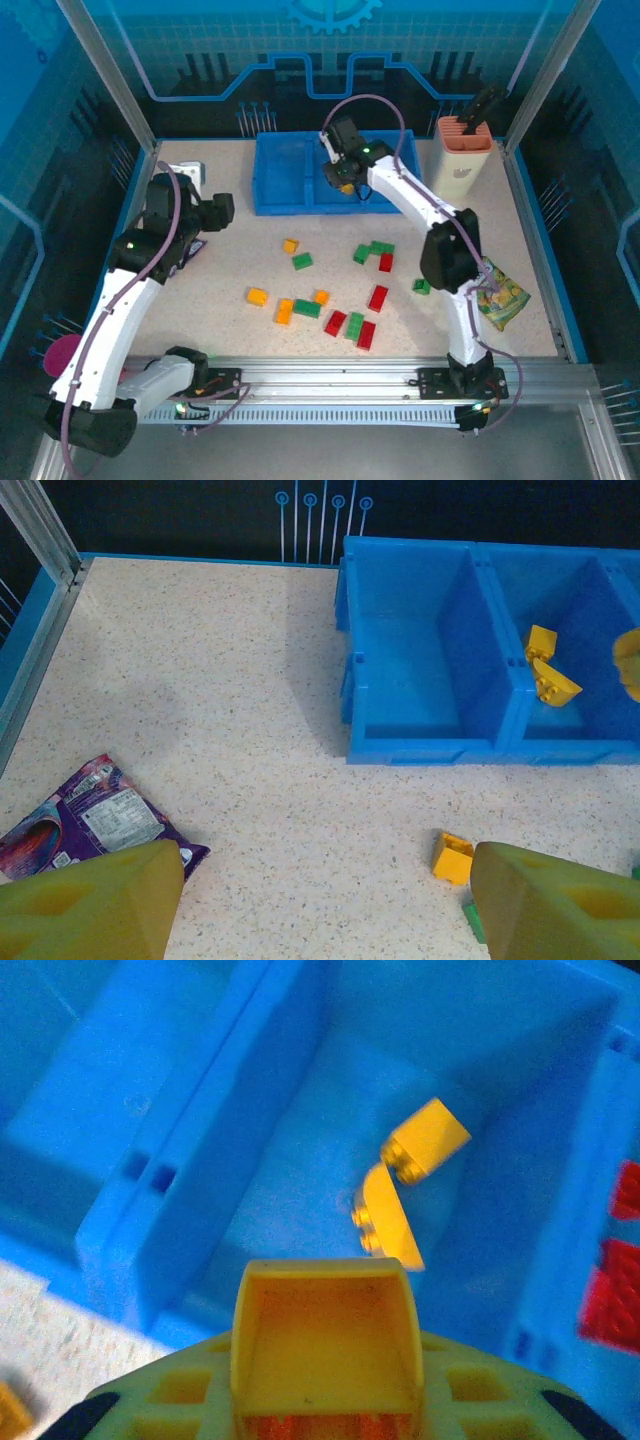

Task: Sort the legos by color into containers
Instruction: Place the lego in the container.

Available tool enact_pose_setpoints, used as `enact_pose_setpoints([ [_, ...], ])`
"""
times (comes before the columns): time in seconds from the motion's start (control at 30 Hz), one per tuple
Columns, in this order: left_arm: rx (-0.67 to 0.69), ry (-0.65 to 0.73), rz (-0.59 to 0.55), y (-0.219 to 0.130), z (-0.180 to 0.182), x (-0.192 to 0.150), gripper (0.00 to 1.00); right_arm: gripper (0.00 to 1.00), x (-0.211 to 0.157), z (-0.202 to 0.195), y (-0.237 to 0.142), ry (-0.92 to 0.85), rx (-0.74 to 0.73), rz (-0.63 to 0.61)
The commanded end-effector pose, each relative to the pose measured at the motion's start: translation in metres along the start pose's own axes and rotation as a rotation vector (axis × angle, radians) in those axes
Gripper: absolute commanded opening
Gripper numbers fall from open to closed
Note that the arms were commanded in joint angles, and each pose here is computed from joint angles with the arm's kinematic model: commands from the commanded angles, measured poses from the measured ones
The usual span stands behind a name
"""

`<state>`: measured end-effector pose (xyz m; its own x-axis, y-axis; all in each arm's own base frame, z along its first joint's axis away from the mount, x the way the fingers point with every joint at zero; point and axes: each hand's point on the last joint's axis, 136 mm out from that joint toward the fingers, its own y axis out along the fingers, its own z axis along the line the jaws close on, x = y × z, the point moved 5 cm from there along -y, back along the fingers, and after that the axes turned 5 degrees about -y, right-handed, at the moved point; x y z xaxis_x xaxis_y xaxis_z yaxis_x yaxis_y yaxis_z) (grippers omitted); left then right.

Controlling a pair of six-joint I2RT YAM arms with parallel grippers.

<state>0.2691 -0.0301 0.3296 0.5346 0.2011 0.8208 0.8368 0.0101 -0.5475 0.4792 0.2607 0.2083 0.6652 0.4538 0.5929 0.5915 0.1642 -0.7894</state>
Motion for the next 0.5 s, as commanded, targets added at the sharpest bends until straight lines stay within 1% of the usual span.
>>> enact_pose_setpoints([
  [0.0,-0.001,0.026,0.003,-0.005,0.003,0.002,0.77,0.30,0.001,-0.004,0.040,0.008,0.038,0.035],
  [0.13,0.013,0.030,0.000,-0.002,0.005,0.003,0.77,0.30,0.013,-0.007,0.066,0.058,0.077,0.003],
  [0.3,-0.005,0.013,0.003,-0.001,0.002,0.004,0.77,0.31,0.014,-0.014,0.082,0.098,0.101,0.002],
  [0.47,-0.003,0.011,0.002,-0.001,0.003,0.004,0.78,0.37,0.008,-0.017,0.089,0.113,0.126,0.017],
])
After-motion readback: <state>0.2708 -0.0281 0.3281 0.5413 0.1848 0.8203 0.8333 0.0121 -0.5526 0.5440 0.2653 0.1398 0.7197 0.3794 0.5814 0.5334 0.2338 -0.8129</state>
